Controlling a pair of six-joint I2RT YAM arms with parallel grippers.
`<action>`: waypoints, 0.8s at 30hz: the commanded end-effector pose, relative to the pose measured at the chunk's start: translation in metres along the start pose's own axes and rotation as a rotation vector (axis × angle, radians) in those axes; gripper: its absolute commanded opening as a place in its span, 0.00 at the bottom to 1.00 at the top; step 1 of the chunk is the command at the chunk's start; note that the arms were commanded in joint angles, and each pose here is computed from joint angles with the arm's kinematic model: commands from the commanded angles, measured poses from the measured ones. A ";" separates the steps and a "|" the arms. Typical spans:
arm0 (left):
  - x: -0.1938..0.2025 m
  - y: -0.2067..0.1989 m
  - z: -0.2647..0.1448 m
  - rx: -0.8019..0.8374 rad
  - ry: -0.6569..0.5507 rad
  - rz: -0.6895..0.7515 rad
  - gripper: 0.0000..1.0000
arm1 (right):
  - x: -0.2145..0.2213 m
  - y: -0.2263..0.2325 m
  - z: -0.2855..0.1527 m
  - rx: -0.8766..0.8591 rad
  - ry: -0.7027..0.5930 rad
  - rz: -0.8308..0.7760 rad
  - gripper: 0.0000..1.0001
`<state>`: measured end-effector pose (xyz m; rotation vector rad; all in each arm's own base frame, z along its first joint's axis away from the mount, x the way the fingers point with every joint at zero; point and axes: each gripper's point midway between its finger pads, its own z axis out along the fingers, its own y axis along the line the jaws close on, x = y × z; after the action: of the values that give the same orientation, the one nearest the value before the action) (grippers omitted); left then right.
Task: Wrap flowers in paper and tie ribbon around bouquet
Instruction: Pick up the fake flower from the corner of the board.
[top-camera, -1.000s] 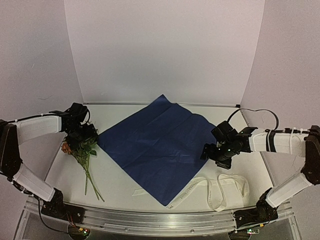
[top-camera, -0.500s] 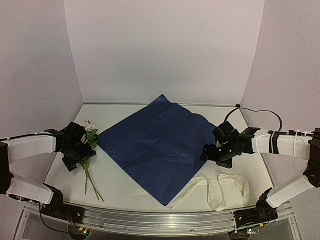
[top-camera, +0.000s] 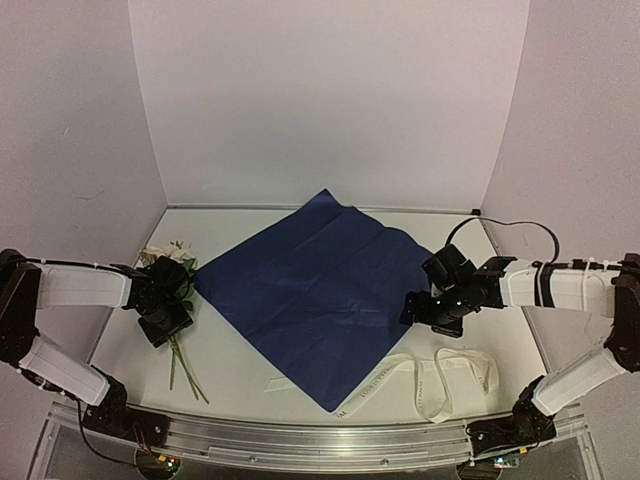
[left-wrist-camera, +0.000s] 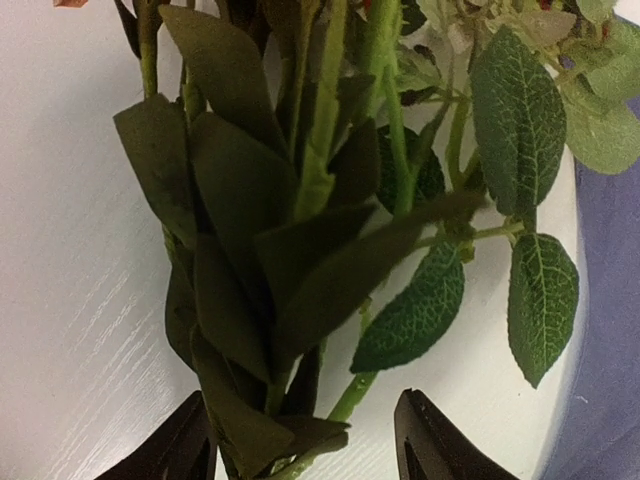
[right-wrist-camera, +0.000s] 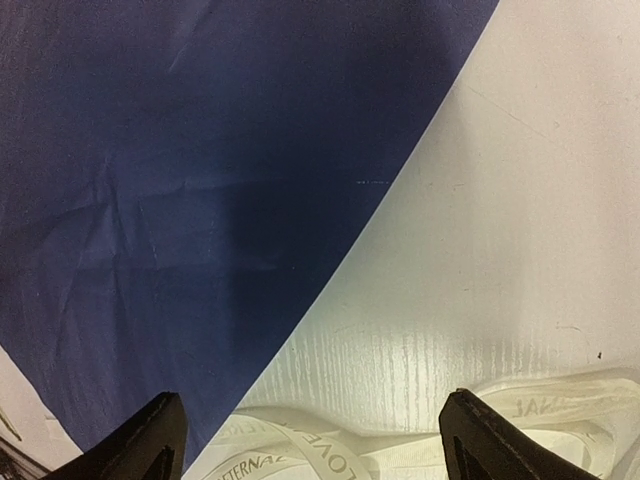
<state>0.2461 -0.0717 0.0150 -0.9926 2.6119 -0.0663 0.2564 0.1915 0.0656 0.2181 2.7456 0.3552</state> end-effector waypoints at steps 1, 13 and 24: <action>-0.008 -0.003 0.009 0.004 -0.060 -0.007 0.49 | -0.015 0.028 0.003 -0.061 -0.020 -0.059 0.89; -0.046 -0.020 -0.038 0.059 -0.209 0.070 0.00 | -0.022 0.071 0.032 -0.094 0.039 -0.144 0.71; -0.064 -0.116 -0.124 0.284 -0.283 0.296 0.00 | -0.020 0.062 0.036 -0.058 0.035 -0.127 0.60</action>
<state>0.2969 -0.0916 0.1183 -0.6683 2.4354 -0.1200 0.2886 0.2542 0.0443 0.0084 2.8048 0.4074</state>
